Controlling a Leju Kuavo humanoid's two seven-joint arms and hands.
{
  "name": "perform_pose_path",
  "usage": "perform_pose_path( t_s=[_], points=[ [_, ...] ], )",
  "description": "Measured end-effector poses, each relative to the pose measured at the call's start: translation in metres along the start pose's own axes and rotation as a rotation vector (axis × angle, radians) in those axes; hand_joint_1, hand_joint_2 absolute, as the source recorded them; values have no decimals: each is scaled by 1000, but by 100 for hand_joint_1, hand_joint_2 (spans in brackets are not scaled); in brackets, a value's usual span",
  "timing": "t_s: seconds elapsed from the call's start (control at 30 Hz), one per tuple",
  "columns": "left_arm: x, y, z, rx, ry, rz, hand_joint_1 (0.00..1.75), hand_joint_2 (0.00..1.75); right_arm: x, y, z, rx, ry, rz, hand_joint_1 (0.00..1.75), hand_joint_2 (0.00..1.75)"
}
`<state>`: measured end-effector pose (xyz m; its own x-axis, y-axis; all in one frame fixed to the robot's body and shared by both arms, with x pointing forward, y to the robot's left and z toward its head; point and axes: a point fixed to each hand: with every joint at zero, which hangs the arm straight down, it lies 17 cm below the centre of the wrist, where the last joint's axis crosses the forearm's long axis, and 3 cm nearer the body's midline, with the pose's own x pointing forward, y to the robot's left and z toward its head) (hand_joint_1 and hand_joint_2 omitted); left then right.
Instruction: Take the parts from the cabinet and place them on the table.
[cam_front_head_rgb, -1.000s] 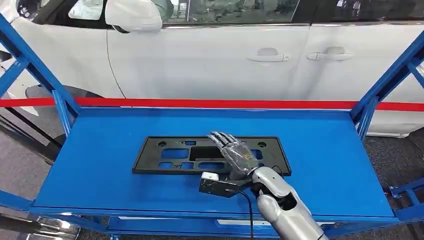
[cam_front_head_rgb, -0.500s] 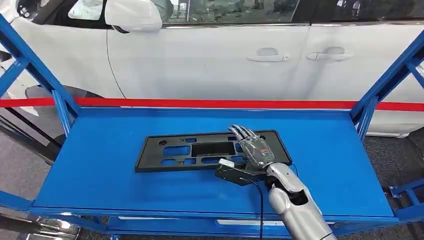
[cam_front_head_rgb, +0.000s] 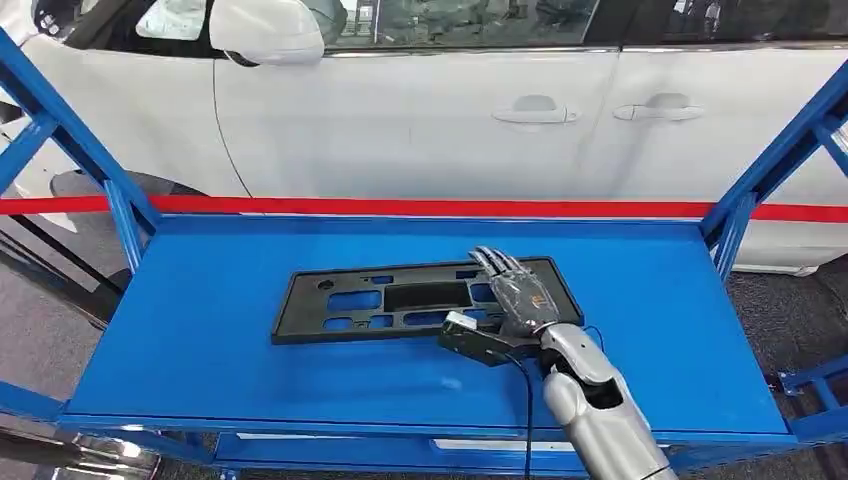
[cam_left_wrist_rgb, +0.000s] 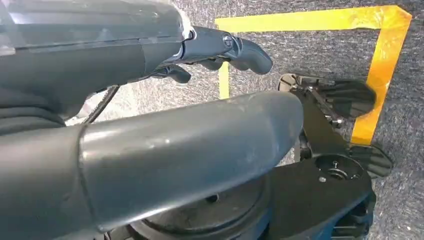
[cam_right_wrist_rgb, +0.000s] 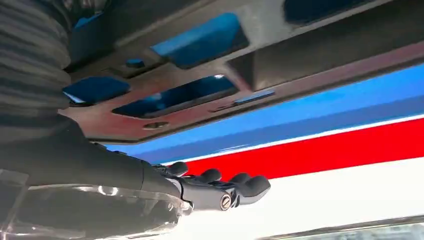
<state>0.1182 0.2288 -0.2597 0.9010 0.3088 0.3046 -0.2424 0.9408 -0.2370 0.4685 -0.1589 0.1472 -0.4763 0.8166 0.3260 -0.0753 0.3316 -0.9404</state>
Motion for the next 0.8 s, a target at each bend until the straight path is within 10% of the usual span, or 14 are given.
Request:
perform_pose_path(
  t_s=[0.1, 0.13, 0.17, 0.8],
  points=[
    [0, 0, 0, -2, -2, -3, 0, 0, -6, -3, 1, -6, 17, 7, 0, 175],
    [2, -1, 0, -4, -9, -4, 0, 0, -14, -5, 2, -13, 36, 7, 141, 175],
    [2, 0, 0, -2, -10, -4, 0, 0, -21, -6, 5, -22, 51, 2, 173, 175],
    [5, 4, 0, 11, -21, 31, 0, 0, -33, -11, 10, -35, 70, 1, 175, 175]
  ],
)
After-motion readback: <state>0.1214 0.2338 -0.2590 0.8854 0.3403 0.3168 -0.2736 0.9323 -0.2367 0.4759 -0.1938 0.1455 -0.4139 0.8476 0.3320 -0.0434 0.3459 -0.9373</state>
